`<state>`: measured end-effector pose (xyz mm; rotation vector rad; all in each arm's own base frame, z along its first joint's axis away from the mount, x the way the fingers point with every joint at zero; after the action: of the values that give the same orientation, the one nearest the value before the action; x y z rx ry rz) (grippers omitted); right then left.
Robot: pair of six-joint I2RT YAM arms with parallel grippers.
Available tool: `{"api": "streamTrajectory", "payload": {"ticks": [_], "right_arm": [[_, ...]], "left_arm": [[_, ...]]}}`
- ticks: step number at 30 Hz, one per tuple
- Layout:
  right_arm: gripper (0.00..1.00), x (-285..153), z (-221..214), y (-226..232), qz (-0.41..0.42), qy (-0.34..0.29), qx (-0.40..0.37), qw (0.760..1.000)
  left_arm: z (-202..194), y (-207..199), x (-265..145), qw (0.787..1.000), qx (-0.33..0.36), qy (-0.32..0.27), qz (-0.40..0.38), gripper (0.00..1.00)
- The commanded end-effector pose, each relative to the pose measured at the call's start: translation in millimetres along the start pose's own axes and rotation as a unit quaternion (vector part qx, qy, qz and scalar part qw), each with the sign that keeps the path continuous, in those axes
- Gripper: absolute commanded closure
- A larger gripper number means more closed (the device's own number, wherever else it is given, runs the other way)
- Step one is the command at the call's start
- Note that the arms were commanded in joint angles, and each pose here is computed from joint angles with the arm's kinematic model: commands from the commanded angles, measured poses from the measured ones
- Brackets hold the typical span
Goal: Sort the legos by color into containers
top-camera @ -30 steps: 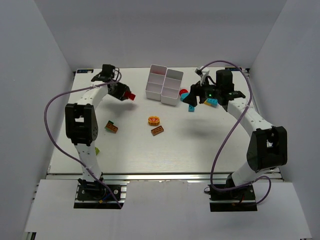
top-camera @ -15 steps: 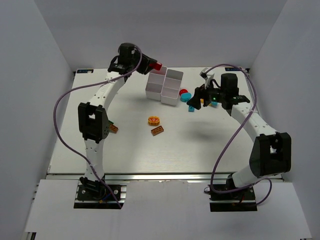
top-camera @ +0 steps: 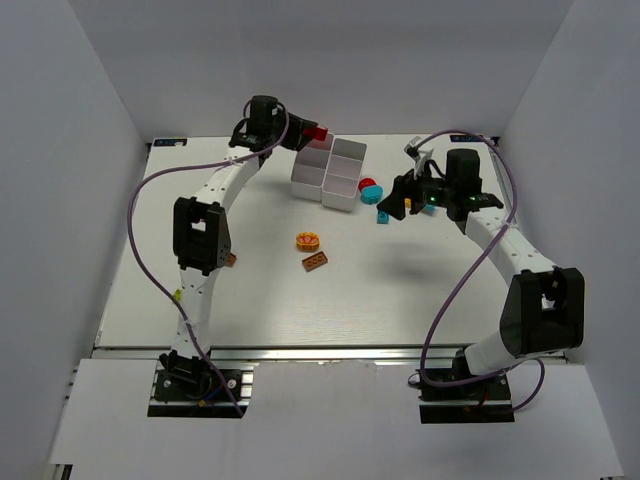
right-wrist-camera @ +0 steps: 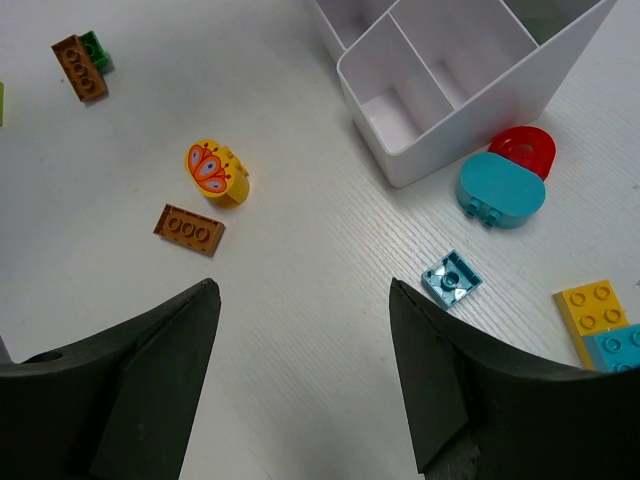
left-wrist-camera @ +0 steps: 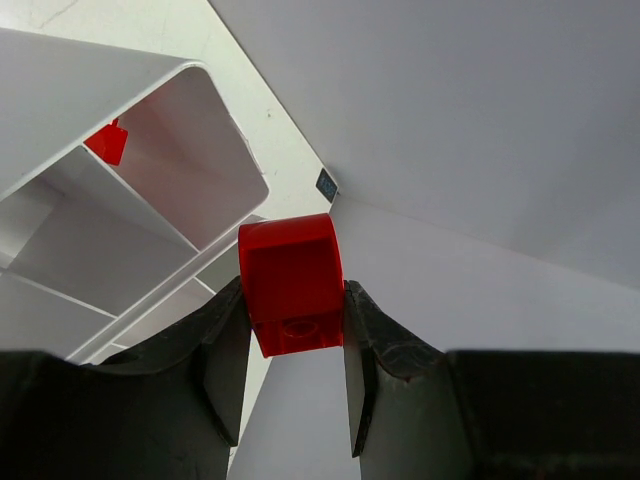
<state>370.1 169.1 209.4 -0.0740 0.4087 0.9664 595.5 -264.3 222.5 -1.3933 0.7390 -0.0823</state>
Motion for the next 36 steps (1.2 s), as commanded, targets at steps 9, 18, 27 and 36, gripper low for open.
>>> {"api": "streamTrajectory", "payload": {"ticks": [9,18,27,36], "right_arm": [[0.26,-7,14,-1,0.002,-0.029,-0.017,0.999],[0.26,-9,14,-1,0.004,-0.032,-0.012,0.999],[0.26,-10,15,-2,0.004,-0.036,-0.011,0.999],[0.26,-11,14,-1,0.006,-0.038,-0.010,0.999]], "left_arm": [[2,-20,6,0.999,-0.014,-0.015,-0.034,0.79],[4,-13,13,0.999,-0.019,-0.020,-0.031,0.73],[5,-7,16,0.999,-0.027,-0.020,-0.023,0.55],[4,-14,10,0.999,-0.028,-0.020,-0.027,0.39]]}}
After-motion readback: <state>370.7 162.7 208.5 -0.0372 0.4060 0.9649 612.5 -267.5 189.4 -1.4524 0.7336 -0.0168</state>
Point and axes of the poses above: each gripper's point midway between its finger pads, its own x axis out along the fingers, its own y axis along the line the jaws close on, z = x × y, the point moved 2 cm from there along -x, back along the fingers, and after that the axes turned 5 degrees about -x, right-handed, at the moved point
